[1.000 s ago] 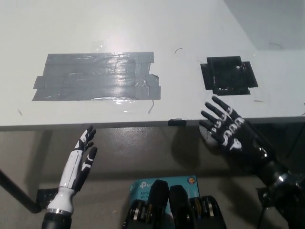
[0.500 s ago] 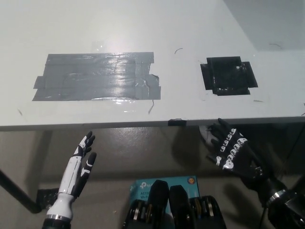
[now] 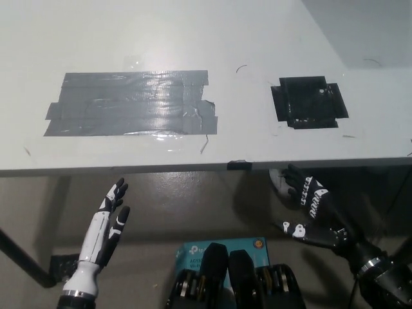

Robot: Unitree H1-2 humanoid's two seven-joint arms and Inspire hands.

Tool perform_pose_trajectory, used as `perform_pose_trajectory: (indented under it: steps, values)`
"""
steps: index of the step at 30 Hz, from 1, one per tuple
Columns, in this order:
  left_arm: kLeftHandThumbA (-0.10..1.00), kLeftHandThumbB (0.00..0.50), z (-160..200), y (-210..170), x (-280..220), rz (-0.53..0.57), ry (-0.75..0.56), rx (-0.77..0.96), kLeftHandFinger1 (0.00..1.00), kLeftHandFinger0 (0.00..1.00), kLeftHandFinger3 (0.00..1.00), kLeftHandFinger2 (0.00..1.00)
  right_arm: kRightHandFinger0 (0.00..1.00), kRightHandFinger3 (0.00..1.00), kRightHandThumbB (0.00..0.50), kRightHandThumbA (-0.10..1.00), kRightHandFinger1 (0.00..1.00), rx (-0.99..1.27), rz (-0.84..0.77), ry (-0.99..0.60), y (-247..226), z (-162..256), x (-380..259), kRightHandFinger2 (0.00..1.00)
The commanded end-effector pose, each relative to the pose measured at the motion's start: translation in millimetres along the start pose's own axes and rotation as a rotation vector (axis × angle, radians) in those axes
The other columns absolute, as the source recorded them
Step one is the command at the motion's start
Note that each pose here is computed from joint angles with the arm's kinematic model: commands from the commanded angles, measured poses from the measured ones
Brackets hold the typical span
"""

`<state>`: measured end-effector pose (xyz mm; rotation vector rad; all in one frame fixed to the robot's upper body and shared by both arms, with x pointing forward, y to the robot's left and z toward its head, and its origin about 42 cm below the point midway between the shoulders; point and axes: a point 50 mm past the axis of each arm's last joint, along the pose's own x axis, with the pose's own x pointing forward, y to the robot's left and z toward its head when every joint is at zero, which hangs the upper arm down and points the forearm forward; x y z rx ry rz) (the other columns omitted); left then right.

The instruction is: A grey duster is kept infront of the robot in the middle of the table and the robot extends its right arm to grab the duster, picks it up and hands it to a person

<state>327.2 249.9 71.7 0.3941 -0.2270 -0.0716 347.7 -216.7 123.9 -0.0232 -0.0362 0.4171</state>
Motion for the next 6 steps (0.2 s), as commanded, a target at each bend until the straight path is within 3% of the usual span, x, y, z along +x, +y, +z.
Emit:
perform_pose_trajectory:
  steps: [1,6]
  values:
    - [1.00,0.230,8.7,5.6,1.9,0.043,-0.060,-0.010,1.00,1.00,1.00,1.00,1.00,1.00,0.448,0.90,1.00,-0.083,-0.005,-0.074,-3.0,15.8,6.9,1.00]
    - [1.00,0.226,7.9,4.6,0.1,0.043,-0.056,-0.014,1.00,1.00,1.00,1.00,1.00,1.00,0.454,0.92,1.00,-0.086,-0.006,-0.068,-2.1,14.0,6.6,1.00]
